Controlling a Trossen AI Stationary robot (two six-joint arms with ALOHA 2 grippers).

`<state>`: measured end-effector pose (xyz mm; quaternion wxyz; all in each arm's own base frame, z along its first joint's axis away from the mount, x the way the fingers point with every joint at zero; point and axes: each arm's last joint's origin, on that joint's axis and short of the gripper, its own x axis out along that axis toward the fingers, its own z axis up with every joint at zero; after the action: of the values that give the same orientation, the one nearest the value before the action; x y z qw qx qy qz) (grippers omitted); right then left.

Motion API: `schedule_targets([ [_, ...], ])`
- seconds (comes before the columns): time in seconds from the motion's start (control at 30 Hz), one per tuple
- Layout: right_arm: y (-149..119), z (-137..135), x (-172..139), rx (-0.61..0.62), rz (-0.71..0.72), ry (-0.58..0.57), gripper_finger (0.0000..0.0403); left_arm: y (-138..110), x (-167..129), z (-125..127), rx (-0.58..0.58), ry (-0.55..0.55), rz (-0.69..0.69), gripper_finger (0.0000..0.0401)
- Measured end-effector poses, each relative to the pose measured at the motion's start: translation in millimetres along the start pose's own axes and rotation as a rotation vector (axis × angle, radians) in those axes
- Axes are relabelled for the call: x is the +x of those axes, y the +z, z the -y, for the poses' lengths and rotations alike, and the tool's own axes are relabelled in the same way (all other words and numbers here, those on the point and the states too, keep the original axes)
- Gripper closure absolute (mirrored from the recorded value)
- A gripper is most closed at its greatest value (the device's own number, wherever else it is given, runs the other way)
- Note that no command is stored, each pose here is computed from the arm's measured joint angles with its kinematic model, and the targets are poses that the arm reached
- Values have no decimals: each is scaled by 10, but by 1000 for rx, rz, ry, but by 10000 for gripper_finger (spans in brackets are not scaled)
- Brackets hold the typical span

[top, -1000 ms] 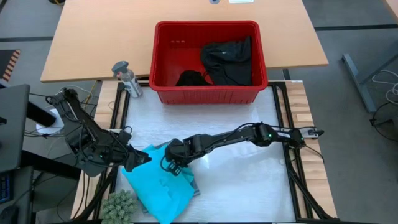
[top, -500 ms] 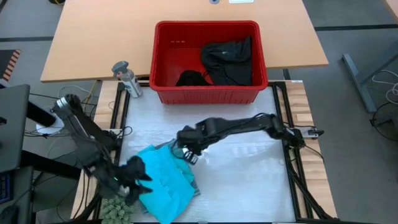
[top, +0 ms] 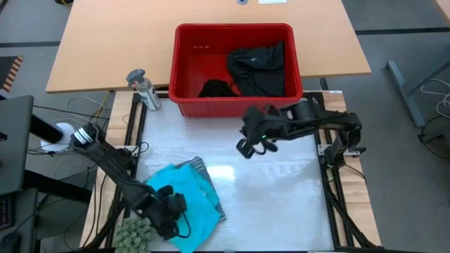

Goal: Fold Laundry from Bin
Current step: Stack the light blue shorts on top of the folded patterned blue shirt

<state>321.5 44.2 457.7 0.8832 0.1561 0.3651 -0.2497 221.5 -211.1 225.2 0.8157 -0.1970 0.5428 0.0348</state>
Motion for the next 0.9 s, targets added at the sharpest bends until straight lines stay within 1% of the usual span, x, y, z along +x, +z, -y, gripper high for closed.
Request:
schedule_targets([
  [0.1,9,57,-107,5,22,10,330,4,195,-33,55,24,-118,395],
  [0.2,1,78,-177,5,31,22,331,-9,324,-104,93,57,-250,400],
  [0.27,-10,80,-212,-12,33,29,331,-32,336,-162,94,98,-314,400],
  [0.4,-48,60,-248,-87,25,35,331,-92,291,-257,97,189,-396,401],
  [0.5,-65,48,-238,-105,12,31,331,-158,250,-308,113,251,-460,401],
  [0.57,-65,53,-236,-108,10,28,331,-170,238,-323,91,276,-469,401],
  [0.63,-52,59,-230,-115,15,29,331,-149,200,-300,37,264,-440,401],
  [0.7,-38,70,-246,-140,28,34,331,-82,78,-232,-1,212,-387,401],
  [0.77,-35,93,-288,-168,36,42,331,-7,-104,-161,-32,138,-336,401],
  [0.83,-36,146,-375,-182,48,52,331,43,-318,-130,-68,89,-304,401],
  [0.9,-38,204,-464,-197,63,60,331,92,-549,-109,-129,25,-265,401],
])
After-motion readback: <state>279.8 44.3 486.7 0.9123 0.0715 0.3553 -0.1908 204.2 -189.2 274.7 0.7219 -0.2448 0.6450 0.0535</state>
